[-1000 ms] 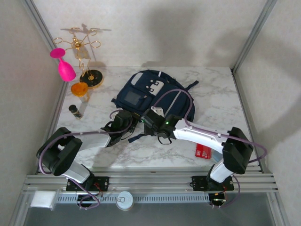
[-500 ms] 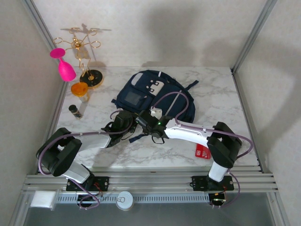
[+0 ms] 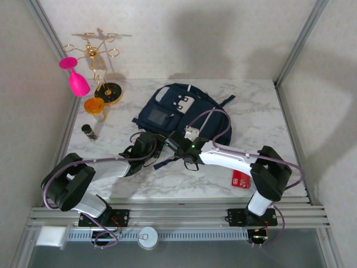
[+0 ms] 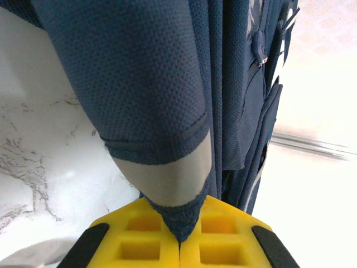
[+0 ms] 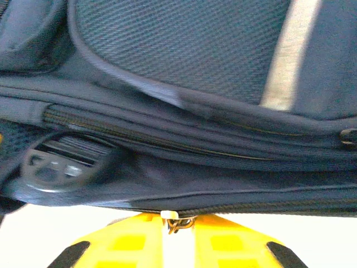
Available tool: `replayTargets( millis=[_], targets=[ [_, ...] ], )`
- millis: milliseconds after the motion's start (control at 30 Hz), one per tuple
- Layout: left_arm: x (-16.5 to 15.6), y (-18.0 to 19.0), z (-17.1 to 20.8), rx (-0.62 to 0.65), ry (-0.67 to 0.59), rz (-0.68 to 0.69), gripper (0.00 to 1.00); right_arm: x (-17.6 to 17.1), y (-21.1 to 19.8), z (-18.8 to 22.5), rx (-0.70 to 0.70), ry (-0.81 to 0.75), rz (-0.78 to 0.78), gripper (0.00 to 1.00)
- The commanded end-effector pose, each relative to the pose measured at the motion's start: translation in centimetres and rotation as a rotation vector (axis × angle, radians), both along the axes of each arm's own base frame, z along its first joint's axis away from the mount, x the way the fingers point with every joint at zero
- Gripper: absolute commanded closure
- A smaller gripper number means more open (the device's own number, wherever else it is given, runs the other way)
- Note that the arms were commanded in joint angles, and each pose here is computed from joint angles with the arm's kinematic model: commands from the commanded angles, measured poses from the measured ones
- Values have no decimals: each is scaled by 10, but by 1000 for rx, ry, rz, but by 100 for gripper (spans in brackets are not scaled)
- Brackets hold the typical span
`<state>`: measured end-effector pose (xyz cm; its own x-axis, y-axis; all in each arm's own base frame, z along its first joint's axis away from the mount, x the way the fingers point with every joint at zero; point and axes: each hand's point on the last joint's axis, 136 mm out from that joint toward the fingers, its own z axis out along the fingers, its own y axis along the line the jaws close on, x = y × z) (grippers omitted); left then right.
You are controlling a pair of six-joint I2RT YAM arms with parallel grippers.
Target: Pack the student bag
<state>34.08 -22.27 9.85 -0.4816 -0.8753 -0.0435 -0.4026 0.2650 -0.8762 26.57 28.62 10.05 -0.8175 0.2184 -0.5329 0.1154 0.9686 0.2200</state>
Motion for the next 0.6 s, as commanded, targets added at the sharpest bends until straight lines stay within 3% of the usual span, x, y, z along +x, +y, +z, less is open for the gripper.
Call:
replayTargets(
  millis=[0, 133, 367, 567],
  targets=[
    [9, 1, 30, -38, -99, 1, 100, -2, -31, 0, -68, 4, 30, 82],
    [11, -3, 33, -43, -107, -13, 100, -6, -7, -6, -38, 10, 204, 77],
    [12, -4, 33, -39, -105, -17, 100, -1, -19, -16, -135, 8, 226, 69],
    [12, -4, 33, -48, -105, -13, 100, -9, -10, -26, -136, 26, 267, 68]
  ],
)
